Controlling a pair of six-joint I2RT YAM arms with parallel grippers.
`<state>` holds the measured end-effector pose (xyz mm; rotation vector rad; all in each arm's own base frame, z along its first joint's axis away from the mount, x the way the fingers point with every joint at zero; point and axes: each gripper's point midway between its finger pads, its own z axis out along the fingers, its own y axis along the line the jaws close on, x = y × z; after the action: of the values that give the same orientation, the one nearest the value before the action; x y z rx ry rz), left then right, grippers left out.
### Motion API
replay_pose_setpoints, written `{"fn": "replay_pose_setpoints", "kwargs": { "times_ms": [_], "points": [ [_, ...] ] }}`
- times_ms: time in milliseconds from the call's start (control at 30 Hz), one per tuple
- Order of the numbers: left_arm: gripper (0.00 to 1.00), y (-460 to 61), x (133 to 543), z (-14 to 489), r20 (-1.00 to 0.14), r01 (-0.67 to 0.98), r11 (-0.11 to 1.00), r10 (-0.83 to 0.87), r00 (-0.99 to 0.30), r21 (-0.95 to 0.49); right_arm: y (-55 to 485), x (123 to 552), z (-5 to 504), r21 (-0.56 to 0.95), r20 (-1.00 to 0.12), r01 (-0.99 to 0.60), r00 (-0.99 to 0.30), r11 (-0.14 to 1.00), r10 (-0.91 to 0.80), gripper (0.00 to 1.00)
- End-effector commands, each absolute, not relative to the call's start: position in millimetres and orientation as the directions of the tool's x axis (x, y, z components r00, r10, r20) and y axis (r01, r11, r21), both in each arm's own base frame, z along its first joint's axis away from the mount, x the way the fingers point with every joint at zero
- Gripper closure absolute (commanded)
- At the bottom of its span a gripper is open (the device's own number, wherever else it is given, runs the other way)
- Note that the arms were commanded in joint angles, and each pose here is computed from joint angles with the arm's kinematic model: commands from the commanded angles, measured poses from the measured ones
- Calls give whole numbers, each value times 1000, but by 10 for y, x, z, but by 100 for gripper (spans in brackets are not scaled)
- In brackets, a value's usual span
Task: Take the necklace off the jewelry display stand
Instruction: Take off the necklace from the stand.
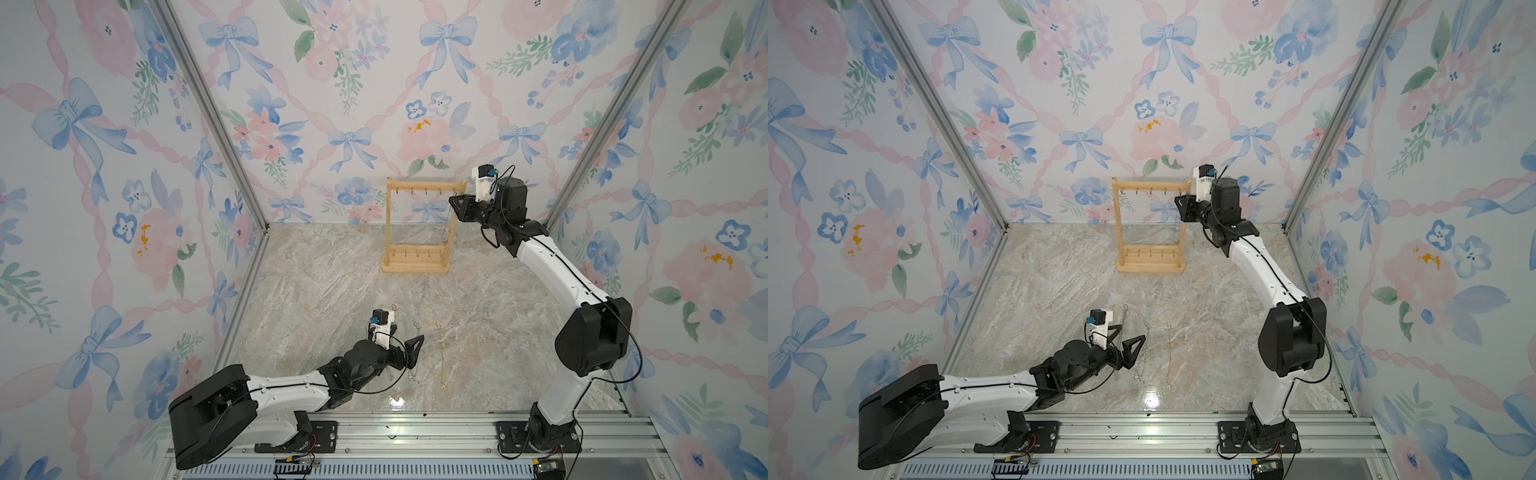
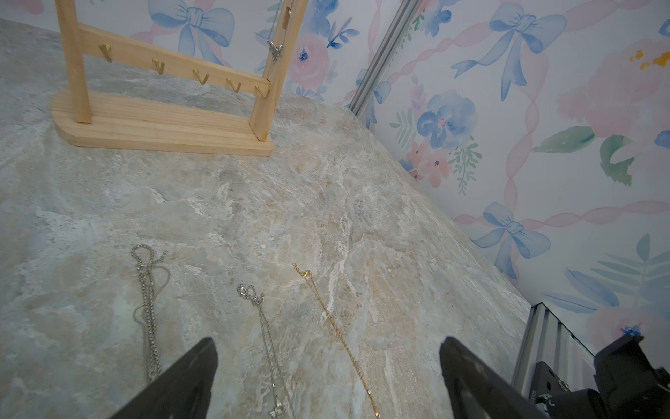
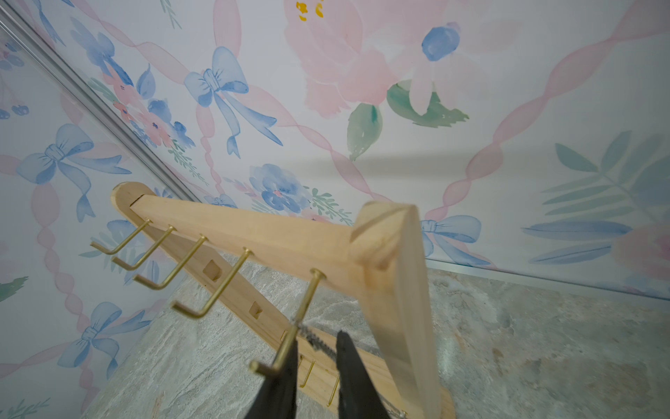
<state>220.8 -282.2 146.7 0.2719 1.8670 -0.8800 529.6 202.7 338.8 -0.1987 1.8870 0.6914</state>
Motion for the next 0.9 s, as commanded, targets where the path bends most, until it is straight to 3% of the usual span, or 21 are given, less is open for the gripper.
{"fn": "replay_pose_setpoints", "kwargs": {
  "times_ms": [0, 867],
  "points": [
    [2, -2854, 2251, 1553, -870, 553, 701, -206, -447, -450, 2104, 5307, 3421, 355, -897, -457, -413, 816, 159, 78],
    [2, -2866, 2248, 1547, -868, 553, 698, -205, -453, -454, 2061, 5211, 3542, 344, -905, -456, -394, 821, 160, 100]
  ]
}}
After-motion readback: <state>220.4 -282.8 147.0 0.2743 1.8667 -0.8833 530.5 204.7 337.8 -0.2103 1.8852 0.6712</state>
